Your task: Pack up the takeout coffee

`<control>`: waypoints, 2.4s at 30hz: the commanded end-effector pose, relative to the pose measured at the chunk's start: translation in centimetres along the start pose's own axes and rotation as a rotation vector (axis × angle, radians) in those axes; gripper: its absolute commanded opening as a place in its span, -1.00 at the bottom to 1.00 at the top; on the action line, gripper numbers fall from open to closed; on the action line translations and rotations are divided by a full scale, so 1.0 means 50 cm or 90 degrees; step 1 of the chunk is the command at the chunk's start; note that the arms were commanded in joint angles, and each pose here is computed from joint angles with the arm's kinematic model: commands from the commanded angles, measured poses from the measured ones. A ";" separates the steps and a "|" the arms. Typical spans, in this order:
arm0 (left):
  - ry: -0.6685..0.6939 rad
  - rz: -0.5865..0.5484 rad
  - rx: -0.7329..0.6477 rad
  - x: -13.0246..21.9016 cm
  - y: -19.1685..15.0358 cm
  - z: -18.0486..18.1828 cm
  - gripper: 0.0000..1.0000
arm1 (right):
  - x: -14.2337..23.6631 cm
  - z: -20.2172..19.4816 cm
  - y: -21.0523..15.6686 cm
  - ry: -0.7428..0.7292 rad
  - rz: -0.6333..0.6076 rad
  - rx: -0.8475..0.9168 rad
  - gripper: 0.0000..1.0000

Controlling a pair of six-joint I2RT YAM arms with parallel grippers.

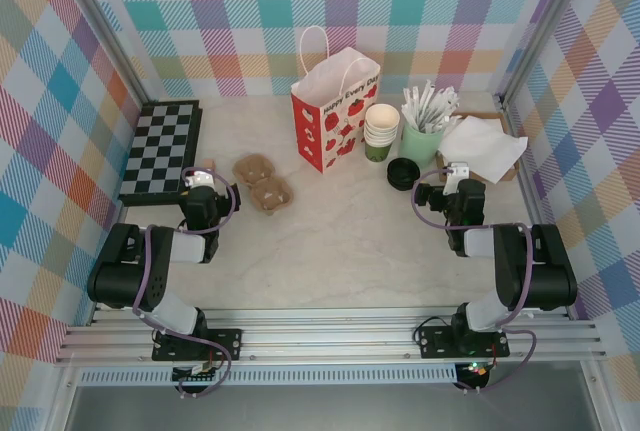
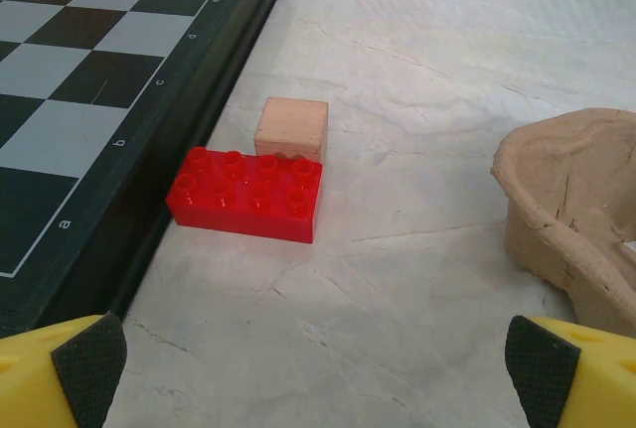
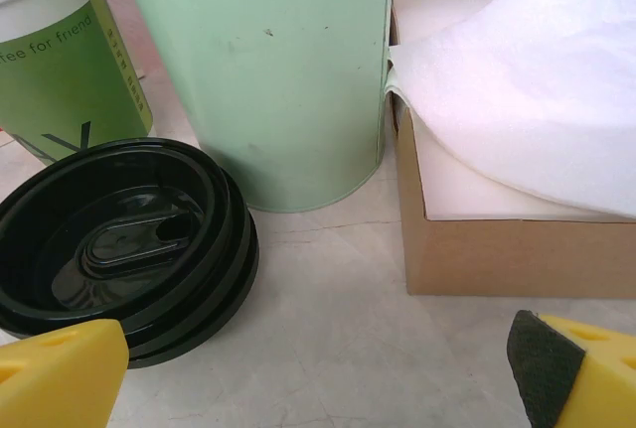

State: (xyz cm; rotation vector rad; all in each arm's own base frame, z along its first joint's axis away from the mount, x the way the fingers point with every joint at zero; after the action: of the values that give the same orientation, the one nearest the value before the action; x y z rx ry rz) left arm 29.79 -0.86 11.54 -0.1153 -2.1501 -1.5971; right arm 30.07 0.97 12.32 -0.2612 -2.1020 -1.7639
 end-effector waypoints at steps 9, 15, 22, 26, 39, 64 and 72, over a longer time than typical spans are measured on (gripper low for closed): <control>-0.010 -0.017 0.006 -0.002 0.010 -0.007 1.00 | -0.005 -0.002 0.013 0.003 -0.016 0.000 1.00; -0.010 -0.017 0.006 -0.002 0.010 -0.007 1.00 | -0.004 -0.002 0.013 0.004 -0.015 0.000 1.00; -0.010 -0.014 0.005 0.001 0.017 -0.009 1.00 | -0.004 -0.004 0.020 0.003 -0.015 -0.001 1.00; -0.016 0.004 -0.007 0.039 0.081 -0.029 1.00 | 0.020 -0.023 0.076 -0.032 0.054 -0.041 1.00; -0.083 0.223 0.255 0.247 0.235 -0.151 1.00 | 0.195 0.075 0.242 0.083 0.216 -0.522 0.94; 0.024 0.338 0.300 0.180 0.194 -0.173 1.00 | -0.089 0.178 0.438 -0.145 0.359 -0.624 0.04; 0.081 0.303 0.300 0.180 0.205 -0.161 1.00 | -0.122 0.183 0.443 -0.159 0.362 -0.616 -0.15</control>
State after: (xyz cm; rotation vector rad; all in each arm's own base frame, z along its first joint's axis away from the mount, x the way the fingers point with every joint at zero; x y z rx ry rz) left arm 27.78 -6.97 25.09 -0.3806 -2.1231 -0.7716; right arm 42.29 14.58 28.82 -1.1912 -0.9282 -2.2726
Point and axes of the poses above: each hand's point on the last joint's axis, 136 mm out from that joint toward the fingers, its own x axis back along the fingers, its own z axis along the line the jaws close on, y = z × x, the point moved 10 cm from there along x, back along the fingers, and after that the axes turned 14 degrees about x, right-handed, at the moved point
